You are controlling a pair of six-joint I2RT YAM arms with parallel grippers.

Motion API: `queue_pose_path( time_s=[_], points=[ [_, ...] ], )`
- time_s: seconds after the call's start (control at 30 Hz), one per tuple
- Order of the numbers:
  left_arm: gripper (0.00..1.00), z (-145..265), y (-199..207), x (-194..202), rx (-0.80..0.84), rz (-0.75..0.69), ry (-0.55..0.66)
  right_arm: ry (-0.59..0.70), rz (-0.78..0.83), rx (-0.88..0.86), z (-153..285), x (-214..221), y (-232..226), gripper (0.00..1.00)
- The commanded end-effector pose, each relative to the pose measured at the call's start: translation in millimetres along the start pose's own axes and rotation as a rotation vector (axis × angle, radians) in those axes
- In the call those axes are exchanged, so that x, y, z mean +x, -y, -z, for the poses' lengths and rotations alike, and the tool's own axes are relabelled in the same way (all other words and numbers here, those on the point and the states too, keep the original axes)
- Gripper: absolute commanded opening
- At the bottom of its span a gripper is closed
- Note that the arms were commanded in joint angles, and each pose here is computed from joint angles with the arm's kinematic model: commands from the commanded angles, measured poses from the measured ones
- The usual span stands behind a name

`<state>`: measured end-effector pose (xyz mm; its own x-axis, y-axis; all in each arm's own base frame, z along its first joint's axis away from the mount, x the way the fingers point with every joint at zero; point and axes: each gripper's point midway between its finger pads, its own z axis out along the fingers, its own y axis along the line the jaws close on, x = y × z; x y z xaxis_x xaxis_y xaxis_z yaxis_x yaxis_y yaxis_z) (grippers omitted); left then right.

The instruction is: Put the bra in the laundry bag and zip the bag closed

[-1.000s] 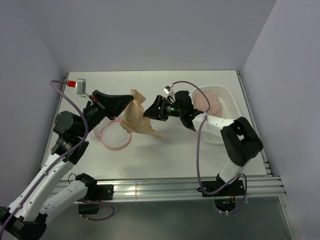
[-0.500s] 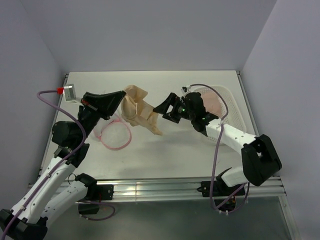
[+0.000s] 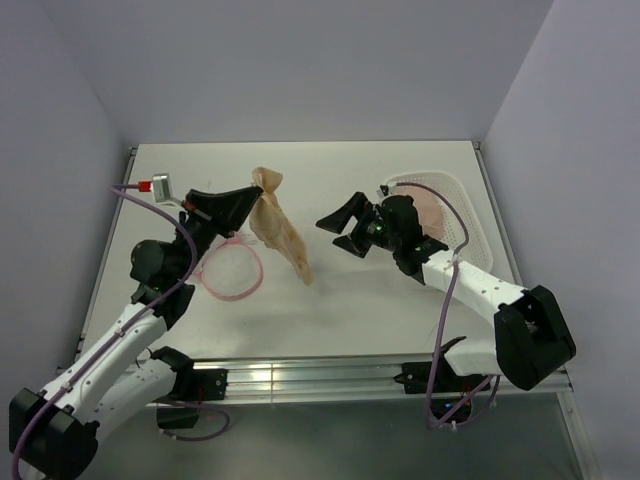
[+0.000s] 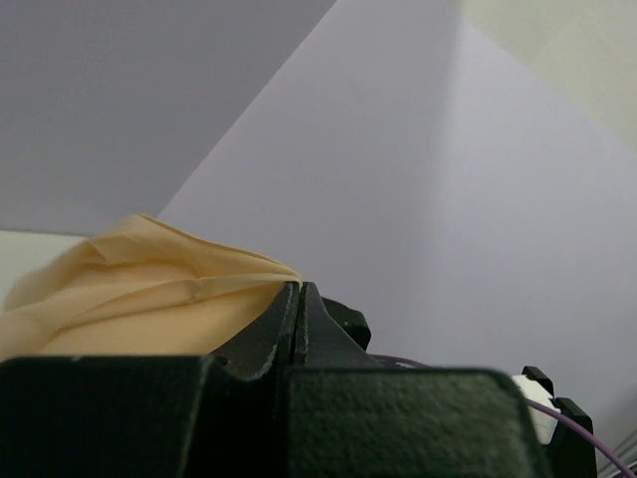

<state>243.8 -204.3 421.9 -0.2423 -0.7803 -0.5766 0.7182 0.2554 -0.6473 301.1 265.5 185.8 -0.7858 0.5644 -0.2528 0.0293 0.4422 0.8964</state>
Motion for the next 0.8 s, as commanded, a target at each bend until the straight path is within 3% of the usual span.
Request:
queue_pose_path(
  time_s=[0.0,0.13,0.53,0.63,0.77],
  points=[
    [0.0,4.2,-2.2,3.0,0.052,0.041,0.033,0.042,0.04,0.022,-2.6,-14.8,-3.7,0.93],
    [0.0,1.5,-23.0,22.3,0.034,0.096,-0.005,0.067,0.036,0.059,-6.4,-16.8,11.2,0.93],
    [0.0,-32.2,-43.8,39.8,0.0,0.065,-0.044,0.122,0.056,0.153,6.0,-30.3,25.9,0.94],
    [0.0,-41.2,-41.9,36.8,0.012,0.07,-0.021,0.165,0.073,0.17,15.0,-43.0,24.4,0.94],
    [0.0,-22.9,-69.1,38.0,-0.113,0.079,0.032,0.153,0.103,0.205,17.5,-43.4,28.5,0.94]
  ],
)
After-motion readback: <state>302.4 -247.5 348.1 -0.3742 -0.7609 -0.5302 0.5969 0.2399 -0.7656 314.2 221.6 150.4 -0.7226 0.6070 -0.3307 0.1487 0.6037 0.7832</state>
